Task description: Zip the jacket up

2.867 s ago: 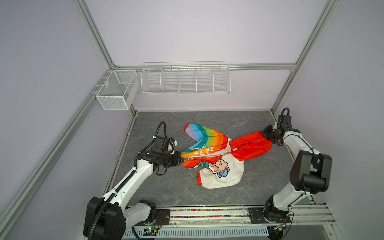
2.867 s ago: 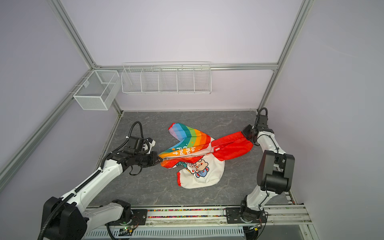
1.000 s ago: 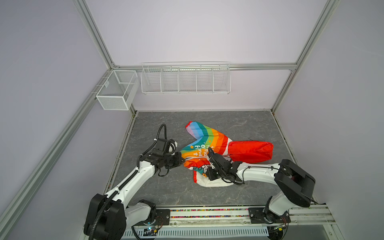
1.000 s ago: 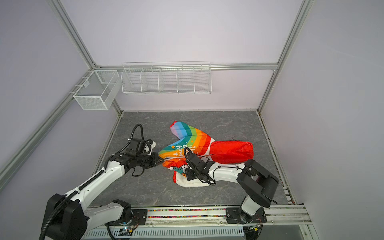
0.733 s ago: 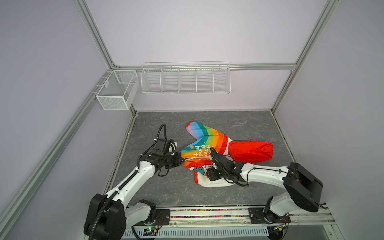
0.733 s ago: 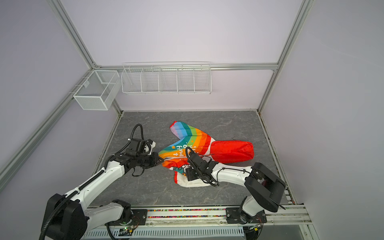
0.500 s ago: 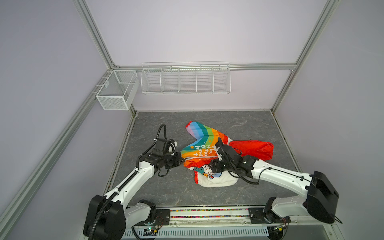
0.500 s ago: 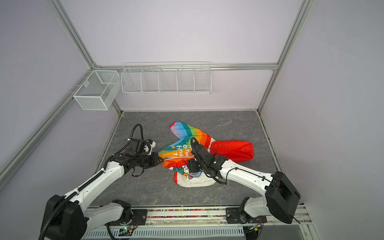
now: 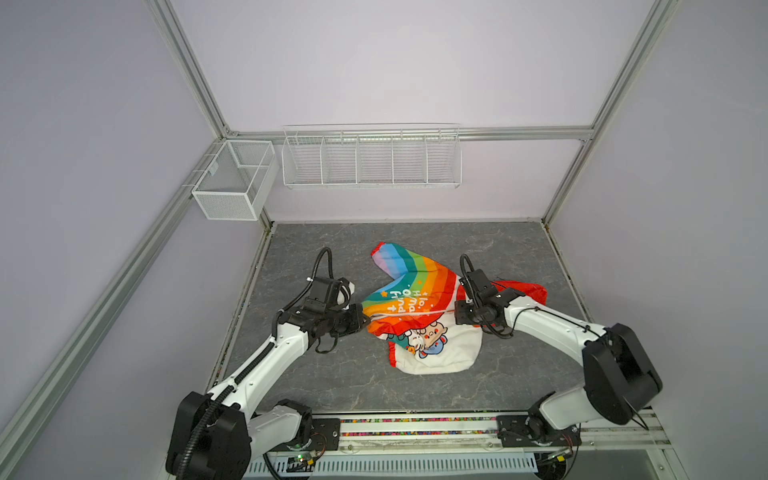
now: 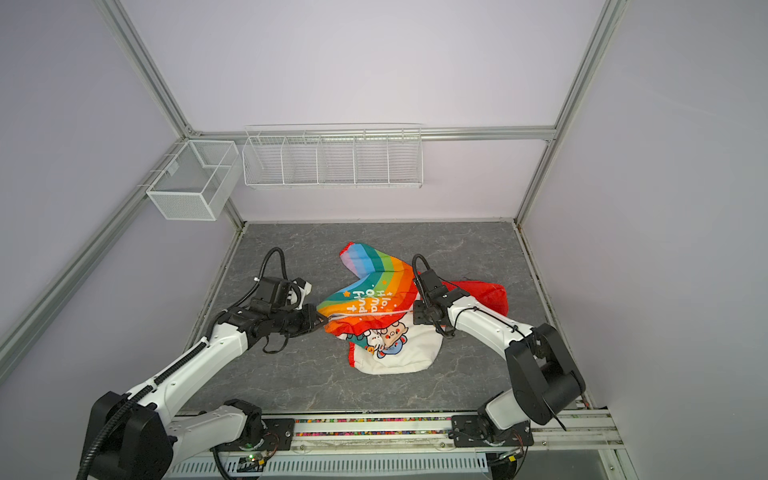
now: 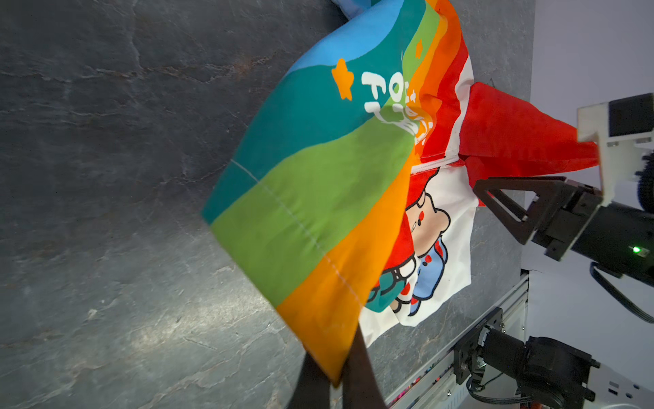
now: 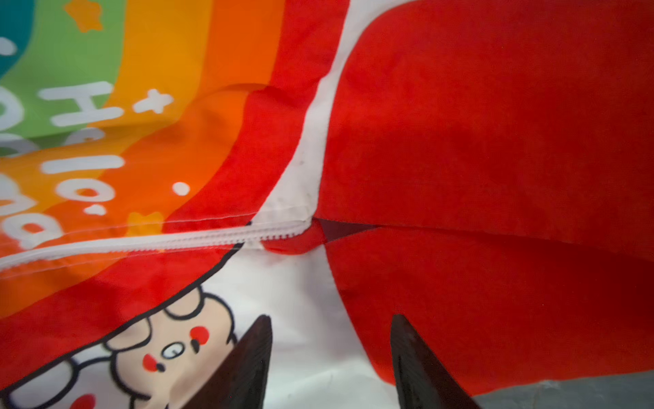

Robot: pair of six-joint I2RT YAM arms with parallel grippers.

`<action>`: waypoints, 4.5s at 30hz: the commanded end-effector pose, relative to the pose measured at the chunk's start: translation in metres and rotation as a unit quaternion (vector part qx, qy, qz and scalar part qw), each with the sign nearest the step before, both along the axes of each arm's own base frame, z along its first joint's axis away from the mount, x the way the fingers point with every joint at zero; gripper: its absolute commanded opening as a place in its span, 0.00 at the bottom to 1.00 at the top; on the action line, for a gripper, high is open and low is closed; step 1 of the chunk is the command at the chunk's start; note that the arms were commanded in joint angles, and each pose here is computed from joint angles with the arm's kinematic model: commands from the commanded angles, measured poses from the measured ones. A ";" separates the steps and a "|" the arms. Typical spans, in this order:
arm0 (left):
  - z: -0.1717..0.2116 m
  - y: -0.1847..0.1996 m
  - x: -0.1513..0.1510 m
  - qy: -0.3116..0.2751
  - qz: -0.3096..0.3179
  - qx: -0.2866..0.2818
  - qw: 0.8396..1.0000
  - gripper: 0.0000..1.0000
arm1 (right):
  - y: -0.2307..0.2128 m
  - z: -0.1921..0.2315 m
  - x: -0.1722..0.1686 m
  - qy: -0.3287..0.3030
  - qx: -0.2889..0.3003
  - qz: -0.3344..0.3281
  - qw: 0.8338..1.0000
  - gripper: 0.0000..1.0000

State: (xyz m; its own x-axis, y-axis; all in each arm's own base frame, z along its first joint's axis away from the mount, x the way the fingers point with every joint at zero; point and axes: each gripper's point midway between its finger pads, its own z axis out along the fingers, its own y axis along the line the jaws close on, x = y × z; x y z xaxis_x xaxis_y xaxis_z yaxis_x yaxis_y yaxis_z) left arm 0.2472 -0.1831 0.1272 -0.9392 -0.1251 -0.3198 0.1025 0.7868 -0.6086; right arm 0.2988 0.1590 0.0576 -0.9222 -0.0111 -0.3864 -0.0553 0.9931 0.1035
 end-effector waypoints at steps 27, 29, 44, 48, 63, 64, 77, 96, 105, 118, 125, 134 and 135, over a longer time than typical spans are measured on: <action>0.010 -0.013 -0.001 -0.019 -0.027 -0.041 0.999 0.00 | -0.031 0.006 0.026 0.005 0.032 -0.051 0.998 0.44; 0.011 -0.014 -0.001 -0.019 -0.028 -0.043 0.998 0.00 | -0.030 0.027 0.025 -0.016 0.046 -0.051 0.998 0.50; 0.008 -0.018 0.000 -0.012 -0.029 -0.055 0.998 0.00 | 0.154 0.111 -0.031 -0.035 0.234 0.141 0.961 0.61; 0.007 -0.019 0.000 -0.011 -0.030 -0.056 0.998 0.00 | 0.189 0.096 -0.031 0.005 0.271 0.123 0.955 0.60; 0.008 -0.023 -0.003 -0.010 -0.040 -0.073 0.996 0.00 | 0.234 0.082 -0.013 0.065 0.359 0.034 0.930 0.70; 0.008 -0.024 -0.004 -0.011 -0.042 -0.076 0.996 0.00 | 0.236 0.080 -0.012 0.067 0.358 0.034 0.931 0.71; 0.011 -0.025 -0.007 -0.016 -0.048 -0.083 0.995 0.00 | 0.250 0.068 -0.002 0.078 0.361 0.035 0.929 0.26; -0.009 -0.032 -0.002 -0.021 -0.027 -0.093 0.995 0.37 | 0.251 0.087 -0.003 0.074 0.381 0.031 0.921 0.07; -0.001 -0.040 0.006 -0.074 -0.018 -0.083 0.994 0.38 | 0.254 0.088 -0.003 0.082 0.394 0.029 0.915 0.07; -0.001 -0.046 0.004 -0.074 -0.026 -0.106 0.991 0.17 | 0.249 0.088 -0.002 0.080 0.396 0.025 0.914 0.07; 0.002 -0.048 0.003 -0.079 -0.032 -0.118 0.989 0.00 | 0.242 0.089 -0.001 0.077 0.396 0.023 0.915 0.07; 0.017 -0.063 -0.003 -0.087 -0.078 -0.161 0.980 0.00 | 0.211 0.105 -0.009 0.037 0.401 0.041 0.914 0.55; 0.021 -0.065 -0.003 -0.090 -0.084 -0.168 0.978 0.00 | 0.207 0.108 -0.012 0.033 0.401 0.046 0.914 0.56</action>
